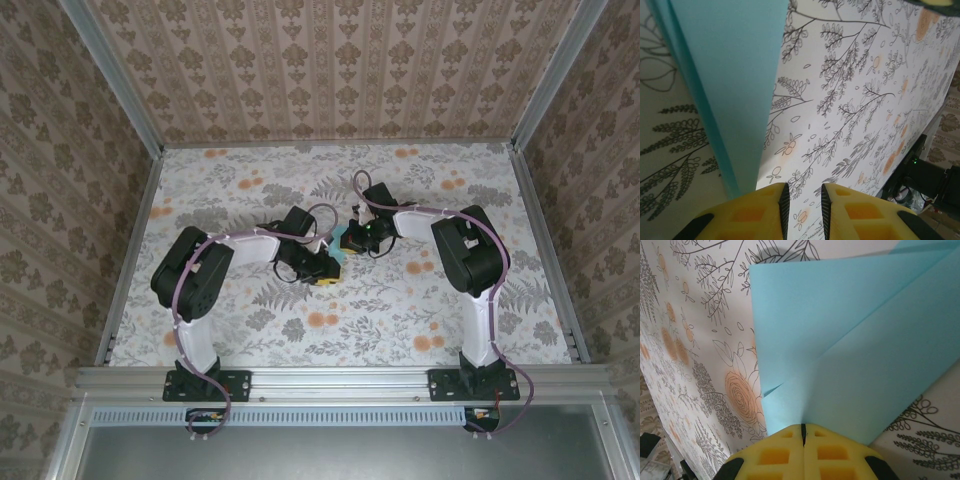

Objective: Fold a paper plane with a square sheet of paper (fold left side to right side)
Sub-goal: Fold the wing for the fifth time at the center of the table.

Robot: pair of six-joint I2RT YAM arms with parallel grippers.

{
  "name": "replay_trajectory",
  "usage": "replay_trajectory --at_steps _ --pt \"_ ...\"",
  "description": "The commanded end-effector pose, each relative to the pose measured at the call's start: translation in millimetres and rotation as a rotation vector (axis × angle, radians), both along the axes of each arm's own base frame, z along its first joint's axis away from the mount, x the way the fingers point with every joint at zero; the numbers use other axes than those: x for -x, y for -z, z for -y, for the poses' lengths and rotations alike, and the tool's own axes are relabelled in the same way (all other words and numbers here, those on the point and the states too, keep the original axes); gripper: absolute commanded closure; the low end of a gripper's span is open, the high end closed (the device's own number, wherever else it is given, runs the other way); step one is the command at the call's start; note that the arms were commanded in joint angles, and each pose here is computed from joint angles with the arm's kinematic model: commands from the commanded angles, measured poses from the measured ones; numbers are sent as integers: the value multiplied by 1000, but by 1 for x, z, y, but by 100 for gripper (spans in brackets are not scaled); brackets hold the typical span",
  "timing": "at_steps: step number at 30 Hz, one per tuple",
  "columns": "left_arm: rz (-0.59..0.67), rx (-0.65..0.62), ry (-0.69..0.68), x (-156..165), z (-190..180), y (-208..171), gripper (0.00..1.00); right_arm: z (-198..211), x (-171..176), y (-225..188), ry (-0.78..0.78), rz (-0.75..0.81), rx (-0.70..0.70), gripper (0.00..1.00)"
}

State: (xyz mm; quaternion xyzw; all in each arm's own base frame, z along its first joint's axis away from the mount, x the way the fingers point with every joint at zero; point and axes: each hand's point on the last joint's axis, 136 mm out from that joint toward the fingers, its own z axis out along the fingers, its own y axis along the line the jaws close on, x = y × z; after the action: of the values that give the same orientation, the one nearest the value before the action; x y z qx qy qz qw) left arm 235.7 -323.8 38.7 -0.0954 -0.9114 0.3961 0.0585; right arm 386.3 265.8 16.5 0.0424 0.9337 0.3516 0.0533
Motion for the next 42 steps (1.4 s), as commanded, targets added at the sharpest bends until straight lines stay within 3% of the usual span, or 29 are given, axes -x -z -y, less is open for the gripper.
replay_trajectory --at_steps 1,28,42 --pt "-19 -23 0 6 -4 10 74 19 19 33 9 -103 119 100" --pt "-16 -18 -22 6 -9 18 74 24 22 38 -2 -123 158 100" --pt "-44 -56 -20 21 -23 28 74 27 23 40 -4 -140 180 100"
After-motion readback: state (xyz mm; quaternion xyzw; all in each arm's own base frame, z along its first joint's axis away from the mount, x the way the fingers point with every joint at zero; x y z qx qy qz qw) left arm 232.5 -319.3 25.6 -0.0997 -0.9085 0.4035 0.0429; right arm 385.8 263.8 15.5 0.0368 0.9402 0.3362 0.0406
